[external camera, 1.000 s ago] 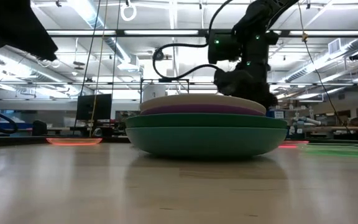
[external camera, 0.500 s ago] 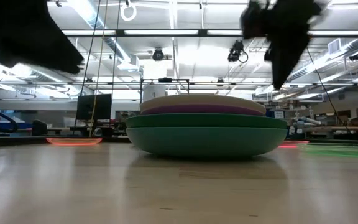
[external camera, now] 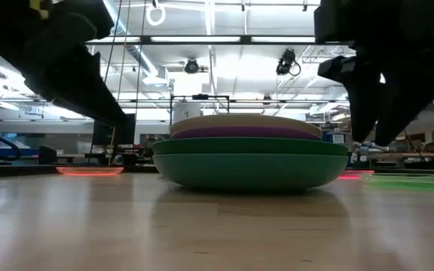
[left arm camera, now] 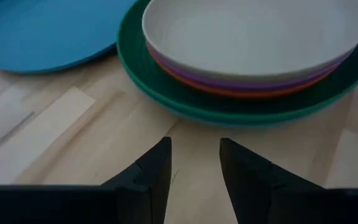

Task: Stack plastic plates
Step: Stack the stacked plates on top of the light blue plate

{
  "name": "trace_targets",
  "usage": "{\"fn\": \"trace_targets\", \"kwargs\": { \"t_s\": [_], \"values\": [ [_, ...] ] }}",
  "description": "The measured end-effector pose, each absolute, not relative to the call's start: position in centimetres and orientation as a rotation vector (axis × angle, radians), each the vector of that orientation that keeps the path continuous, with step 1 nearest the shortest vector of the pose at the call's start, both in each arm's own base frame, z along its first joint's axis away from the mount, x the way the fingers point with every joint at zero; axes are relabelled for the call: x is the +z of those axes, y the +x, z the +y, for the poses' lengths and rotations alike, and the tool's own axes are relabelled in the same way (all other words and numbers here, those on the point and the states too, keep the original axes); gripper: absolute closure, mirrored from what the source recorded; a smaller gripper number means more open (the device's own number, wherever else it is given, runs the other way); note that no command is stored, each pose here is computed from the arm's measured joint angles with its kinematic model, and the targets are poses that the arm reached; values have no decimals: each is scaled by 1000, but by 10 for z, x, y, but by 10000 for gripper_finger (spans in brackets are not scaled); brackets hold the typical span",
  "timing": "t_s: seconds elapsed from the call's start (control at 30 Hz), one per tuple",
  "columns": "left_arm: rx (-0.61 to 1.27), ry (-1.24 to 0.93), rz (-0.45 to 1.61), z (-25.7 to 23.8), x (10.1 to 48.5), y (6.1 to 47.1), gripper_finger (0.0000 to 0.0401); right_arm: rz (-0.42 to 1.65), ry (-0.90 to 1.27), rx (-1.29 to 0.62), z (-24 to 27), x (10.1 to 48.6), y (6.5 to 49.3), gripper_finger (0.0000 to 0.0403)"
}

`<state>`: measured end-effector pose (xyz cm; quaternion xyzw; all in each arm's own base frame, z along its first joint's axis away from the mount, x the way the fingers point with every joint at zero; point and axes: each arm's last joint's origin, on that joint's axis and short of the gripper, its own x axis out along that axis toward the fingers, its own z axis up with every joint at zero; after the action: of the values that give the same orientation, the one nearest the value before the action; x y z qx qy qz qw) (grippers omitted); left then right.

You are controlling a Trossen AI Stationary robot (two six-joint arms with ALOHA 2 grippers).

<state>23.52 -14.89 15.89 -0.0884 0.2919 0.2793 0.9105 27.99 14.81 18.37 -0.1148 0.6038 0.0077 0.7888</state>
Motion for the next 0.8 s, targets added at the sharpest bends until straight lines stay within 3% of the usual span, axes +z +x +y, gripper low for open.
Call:
{"fn": "trace_targets", "kwargs": {
  "t_s": [0.4,0.8],
  "values": [
    [518,-63,594,-161,166,220,259,1198,-370,71,150,184,283,184],
    [320,-182,532,-181,176,233,259,1153,-415,90,138,168,286,185]
  ]
}}
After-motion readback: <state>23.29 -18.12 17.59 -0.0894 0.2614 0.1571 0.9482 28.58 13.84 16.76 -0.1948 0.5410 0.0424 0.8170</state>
